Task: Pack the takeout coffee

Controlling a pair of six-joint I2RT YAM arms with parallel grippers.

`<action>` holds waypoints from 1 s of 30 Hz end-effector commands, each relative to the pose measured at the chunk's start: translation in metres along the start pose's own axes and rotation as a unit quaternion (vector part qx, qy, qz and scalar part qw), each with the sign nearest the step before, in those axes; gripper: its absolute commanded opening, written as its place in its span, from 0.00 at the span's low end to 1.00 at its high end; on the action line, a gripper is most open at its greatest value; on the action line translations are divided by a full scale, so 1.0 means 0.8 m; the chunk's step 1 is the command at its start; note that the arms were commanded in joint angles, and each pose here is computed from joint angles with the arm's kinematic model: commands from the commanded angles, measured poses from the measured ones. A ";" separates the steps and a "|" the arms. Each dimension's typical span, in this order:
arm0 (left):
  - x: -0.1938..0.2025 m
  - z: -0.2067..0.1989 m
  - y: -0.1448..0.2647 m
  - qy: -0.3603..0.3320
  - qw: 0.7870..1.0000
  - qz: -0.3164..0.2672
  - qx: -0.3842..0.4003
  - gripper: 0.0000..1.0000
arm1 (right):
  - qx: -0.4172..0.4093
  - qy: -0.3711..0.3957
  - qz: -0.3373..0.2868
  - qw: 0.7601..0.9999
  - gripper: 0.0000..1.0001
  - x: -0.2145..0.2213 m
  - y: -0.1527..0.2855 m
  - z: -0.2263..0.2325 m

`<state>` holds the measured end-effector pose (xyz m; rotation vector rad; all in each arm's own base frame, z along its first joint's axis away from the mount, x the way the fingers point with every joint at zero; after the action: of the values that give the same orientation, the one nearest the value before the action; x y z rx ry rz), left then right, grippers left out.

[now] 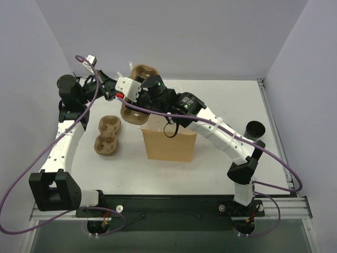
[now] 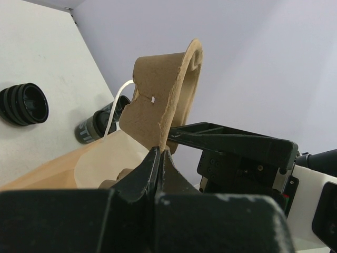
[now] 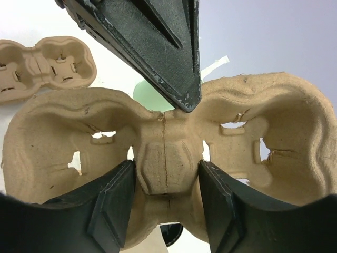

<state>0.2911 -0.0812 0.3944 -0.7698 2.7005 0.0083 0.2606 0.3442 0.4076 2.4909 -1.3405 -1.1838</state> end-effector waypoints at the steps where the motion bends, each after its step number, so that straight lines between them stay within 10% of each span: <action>1: -0.003 -0.034 -0.001 -0.055 0.998 0.005 0.041 0.02 | 0.032 -0.012 0.004 0.999 0.48 -0.001 0.012 -0.012; 13: -0.003 -0.042 -0.013 -0.046 0.997 0.012 0.064 0.19 | 0.043 -0.034 0.007 0.998 0.41 0.001 0.022 -0.016; 26: -0.039 -0.049 -0.005 -0.032 0.997 -0.050 0.050 0.74 | 0.119 -0.150 0.037 0.981 0.41 0.002 0.065 -0.025; 27: -0.045 -0.040 0.000 -0.007 0.998 -0.062 0.023 0.94 | 0.134 -0.162 0.045 0.977 0.41 0.003 0.071 -0.027; 30: -0.050 -0.024 0.009 0.013 0.991 -0.091 -0.100 0.97 | 0.158 -0.224 0.058 0.960 0.40 0.008 0.090 -0.028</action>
<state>0.3080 -0.0703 0.4232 -0.8729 2.6503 -0.0461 0.2494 0.3220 0.4199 2.4147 -1.6555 -1.4670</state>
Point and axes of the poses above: each gripper's point midway between its finger pads, its own y axis back along the fingers, its own z axis along the line the jaws close on, x = y × z, the point moved 10 cm from there along y, back along the fingers, and after that the axes turned 8 degrees about y, right-handed, at the moved point
